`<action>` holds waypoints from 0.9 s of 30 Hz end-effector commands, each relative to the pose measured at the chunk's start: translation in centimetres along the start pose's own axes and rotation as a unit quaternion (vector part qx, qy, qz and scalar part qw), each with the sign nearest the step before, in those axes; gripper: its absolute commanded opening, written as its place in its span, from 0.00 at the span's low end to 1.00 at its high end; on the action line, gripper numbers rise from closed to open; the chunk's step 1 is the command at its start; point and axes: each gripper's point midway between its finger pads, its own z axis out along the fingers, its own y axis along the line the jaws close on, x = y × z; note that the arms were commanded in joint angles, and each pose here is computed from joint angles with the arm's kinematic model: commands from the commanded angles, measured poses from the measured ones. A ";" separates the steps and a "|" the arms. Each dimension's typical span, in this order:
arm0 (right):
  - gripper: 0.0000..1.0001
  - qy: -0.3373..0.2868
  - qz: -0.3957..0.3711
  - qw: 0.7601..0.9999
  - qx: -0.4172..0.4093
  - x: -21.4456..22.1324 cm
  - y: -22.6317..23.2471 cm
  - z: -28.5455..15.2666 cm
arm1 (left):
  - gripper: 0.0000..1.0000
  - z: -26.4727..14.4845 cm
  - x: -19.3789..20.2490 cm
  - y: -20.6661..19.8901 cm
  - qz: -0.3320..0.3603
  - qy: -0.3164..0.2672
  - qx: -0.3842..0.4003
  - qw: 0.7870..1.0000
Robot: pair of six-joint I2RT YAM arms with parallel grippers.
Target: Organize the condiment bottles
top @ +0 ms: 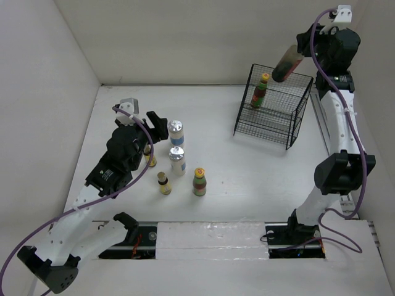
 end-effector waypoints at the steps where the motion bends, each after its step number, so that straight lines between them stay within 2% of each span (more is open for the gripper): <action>1: 0.20 -0.103 -0.019 0.994 -0.012 -6.3 0.9 -0.6 | 0.70 0.1 -0.8 -0.2 -0.009 -0.019 0.004 1.000; 15: 0.20 -0.049 -0.033 0.998 0.014 -0.3 -0.4 1.6 | 0.70 0.1 -0.8 -0.2 -0.009 -0.019 0.004 1.000; 27: 0.20 0.031 -0.041 0.998 0.024 8.5 -0.5 3.7 | 0.70 0.4 -0.5 -0.2 -0.007 -0.015 0.002 1.000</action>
